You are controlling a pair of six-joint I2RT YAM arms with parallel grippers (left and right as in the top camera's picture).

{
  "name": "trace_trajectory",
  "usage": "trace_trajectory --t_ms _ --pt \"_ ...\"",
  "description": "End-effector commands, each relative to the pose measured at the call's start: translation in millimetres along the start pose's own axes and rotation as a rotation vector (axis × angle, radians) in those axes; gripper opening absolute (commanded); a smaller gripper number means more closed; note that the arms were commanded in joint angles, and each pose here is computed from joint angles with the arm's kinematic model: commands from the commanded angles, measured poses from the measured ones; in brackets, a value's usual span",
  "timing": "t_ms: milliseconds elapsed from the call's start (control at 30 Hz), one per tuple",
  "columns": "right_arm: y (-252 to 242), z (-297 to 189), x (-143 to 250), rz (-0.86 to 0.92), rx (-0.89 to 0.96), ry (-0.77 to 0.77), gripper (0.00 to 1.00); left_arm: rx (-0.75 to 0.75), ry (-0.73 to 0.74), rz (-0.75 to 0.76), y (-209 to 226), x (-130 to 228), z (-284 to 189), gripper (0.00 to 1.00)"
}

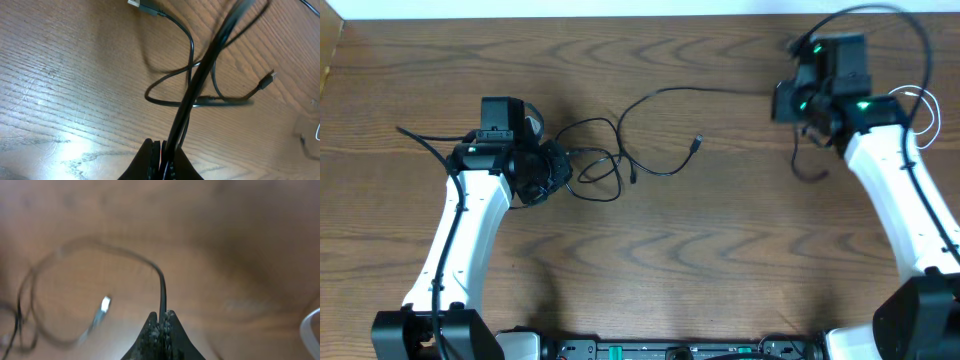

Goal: Untangle cables

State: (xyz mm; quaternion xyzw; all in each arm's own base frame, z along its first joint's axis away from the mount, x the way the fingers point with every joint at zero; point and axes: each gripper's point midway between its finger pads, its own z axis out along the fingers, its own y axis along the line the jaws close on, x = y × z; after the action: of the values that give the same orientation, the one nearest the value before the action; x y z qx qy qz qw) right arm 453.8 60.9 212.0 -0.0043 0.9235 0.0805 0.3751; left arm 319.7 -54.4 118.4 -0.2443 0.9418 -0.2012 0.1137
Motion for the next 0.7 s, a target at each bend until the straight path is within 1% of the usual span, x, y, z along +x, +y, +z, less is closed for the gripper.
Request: trace_trajectory --t_ms 0,33,100,167,233,300,367,500,567,667 --pt "-28 -66 -80 0.009 0.124 -0.273 0.01 -0.018 0.004 0.017 4 1 3 0.08" --pt "-44 -81 -97 0.027 0.192 -0.341 0.01 -0.018 0.004 0.017 4 1 3 0.08" --pt "-76 -106 -116 0.084 0.328 -0.442 0.01 -0.018 0.004 0.017 4 1 3 0.08" --pt "-115 -128 -120 0.216 0.477 -0.509 0.01 -0.018 0.004 0.017 4 1 3 0.08" --pt "-152 -141 -108 0.391 0.599 -0.537 0.01 -0.019 0.005 0.017 4 1 3 0.08" --pt "-174 -142 -90 0.526 0.636 -0.513 0.01 -0.019 0.005 0.017 4 1 3 0.08" --pt "-190 -137 -66 0.636 0.647 -0.45 0.01 -0.019 0.005 0.017 4 1 3 0.08" --pt "-207 -133 -25 0.784 0.69 -0.328 0.01 -0.019 0.005 0.017 4 1 3 0.08" --pt "-208 -131 -9 0.82 0.695 -0.27 0.02 -0.019 0.005 0.017 4 1 3 0.08" --pt "-203 -126 6 0.825 0.677 -0.191 0.01 -0.019 0.005 0.017 4 1 3 0.08"
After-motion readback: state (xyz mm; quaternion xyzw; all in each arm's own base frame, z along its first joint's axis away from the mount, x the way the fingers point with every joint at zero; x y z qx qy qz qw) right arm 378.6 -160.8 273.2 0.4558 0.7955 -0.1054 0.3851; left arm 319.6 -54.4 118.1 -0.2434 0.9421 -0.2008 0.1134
